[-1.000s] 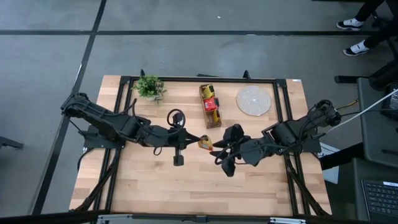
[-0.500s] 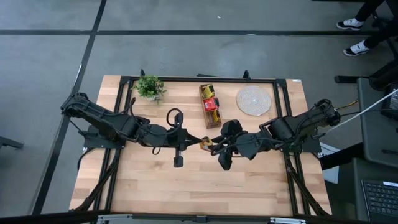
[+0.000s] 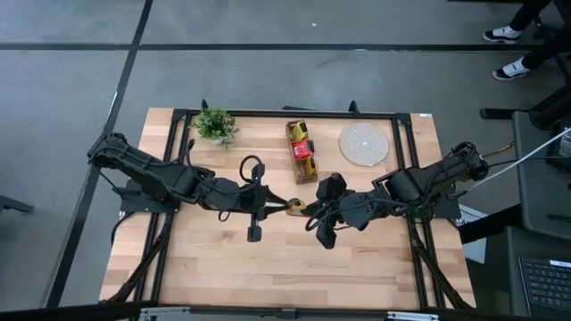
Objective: Pick & Place Tea
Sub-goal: Put the orange tea bag into the left section of the wooden organizer
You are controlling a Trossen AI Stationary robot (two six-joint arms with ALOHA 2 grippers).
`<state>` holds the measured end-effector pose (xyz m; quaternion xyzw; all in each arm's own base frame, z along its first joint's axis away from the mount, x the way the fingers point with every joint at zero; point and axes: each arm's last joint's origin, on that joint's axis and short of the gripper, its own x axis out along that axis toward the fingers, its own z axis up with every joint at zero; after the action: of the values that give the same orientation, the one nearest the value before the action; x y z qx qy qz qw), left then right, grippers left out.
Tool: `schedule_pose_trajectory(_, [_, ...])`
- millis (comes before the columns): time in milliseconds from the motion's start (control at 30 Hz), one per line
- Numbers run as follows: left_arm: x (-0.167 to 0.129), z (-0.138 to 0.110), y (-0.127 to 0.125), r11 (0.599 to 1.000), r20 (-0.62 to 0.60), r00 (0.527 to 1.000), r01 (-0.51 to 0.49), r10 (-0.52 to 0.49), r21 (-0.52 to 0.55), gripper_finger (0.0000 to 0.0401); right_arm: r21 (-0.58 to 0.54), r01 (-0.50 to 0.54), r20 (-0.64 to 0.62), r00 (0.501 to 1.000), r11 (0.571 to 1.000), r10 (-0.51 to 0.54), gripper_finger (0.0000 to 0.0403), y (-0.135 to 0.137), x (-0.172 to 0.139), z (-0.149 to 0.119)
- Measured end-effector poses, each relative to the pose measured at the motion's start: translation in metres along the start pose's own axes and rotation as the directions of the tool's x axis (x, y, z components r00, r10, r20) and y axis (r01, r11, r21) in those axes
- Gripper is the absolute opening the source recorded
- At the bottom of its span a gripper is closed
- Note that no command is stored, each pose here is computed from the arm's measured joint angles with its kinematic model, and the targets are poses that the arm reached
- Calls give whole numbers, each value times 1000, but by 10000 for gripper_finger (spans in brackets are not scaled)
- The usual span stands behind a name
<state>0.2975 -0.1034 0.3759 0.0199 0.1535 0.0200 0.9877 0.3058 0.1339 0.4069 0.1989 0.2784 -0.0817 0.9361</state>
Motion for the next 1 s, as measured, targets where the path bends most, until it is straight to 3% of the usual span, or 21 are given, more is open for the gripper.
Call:
schedule_pose_trajectory(233, [-10, 5, 3, 999, 20, 999, 26, -25, -22, 76, -27, -18, -22, 1000, 999, 18, 4, 0, 0, -1])
schedule_pose_trajectory(433, [-27, 16, 18, 968, 65, 991, 128, -117, -216, 125, -47, -30, -99, 995, 998, 25, 2, -2, 0, -6])
schedule_pose_trajectory(700, [-8, 10, 30, 910, 12, 965, 252, -263, -329, 179, -86, -92, -134, 988, 992, 81, 2, 0, -1, -6])
schedule_pose_trajectory(1000, [11, 5, 30, 884, -1, 940, 322, -343, -341, 189, -87, -112, -145, 984, 990, 99, 1, 1, -1, -7])
